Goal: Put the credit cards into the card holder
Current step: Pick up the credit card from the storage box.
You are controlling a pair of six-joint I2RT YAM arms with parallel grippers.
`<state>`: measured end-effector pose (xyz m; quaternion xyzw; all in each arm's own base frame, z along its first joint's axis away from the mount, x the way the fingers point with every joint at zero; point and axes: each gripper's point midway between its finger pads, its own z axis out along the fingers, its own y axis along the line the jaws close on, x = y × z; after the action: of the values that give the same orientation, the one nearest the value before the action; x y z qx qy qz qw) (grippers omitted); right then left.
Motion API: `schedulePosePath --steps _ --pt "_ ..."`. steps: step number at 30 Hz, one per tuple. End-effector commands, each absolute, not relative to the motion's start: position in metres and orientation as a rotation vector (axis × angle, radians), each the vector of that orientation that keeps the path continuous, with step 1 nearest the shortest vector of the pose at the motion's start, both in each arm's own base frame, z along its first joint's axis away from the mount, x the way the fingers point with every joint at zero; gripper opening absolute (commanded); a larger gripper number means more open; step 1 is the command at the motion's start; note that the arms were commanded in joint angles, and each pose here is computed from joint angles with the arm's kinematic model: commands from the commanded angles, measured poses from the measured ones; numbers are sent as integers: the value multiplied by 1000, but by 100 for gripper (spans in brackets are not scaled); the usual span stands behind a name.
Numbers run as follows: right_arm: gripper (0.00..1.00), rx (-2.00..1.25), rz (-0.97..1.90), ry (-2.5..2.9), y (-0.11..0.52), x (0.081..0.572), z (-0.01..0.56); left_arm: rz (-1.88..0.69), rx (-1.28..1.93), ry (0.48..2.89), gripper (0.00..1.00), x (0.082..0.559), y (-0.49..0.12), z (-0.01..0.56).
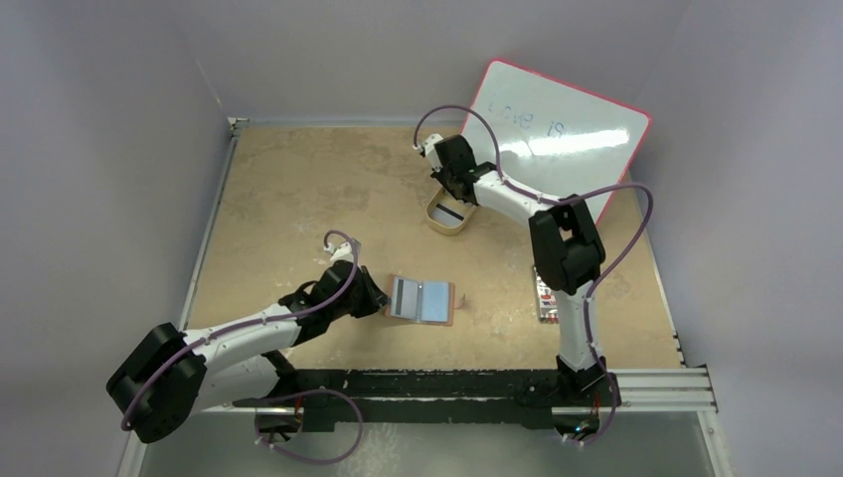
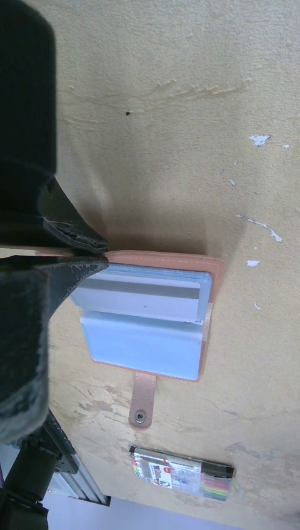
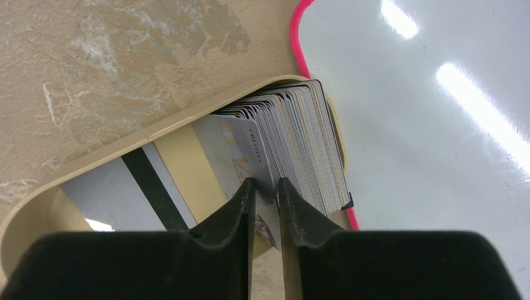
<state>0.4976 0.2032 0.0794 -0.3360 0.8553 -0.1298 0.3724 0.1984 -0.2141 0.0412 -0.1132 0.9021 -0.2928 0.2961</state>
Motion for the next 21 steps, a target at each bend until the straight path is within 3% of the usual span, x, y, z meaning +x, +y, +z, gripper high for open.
schedulePosePath --steps 1,8,15,21 --pt "17 -768 -375 2102 190 515 131 -803 -300 2358 5 206 -221 52" --pt "7 -763 -372 2097 190 515 140 -812 -307 2353 5 206 -221 54" --pt "4 -761 -346 2117 191 510 142 -811 -310 2357 7 205 -221 55" --pt "12 -769 -320 2134 193 506 142 -775 -314 2356 15 208 -217 59"
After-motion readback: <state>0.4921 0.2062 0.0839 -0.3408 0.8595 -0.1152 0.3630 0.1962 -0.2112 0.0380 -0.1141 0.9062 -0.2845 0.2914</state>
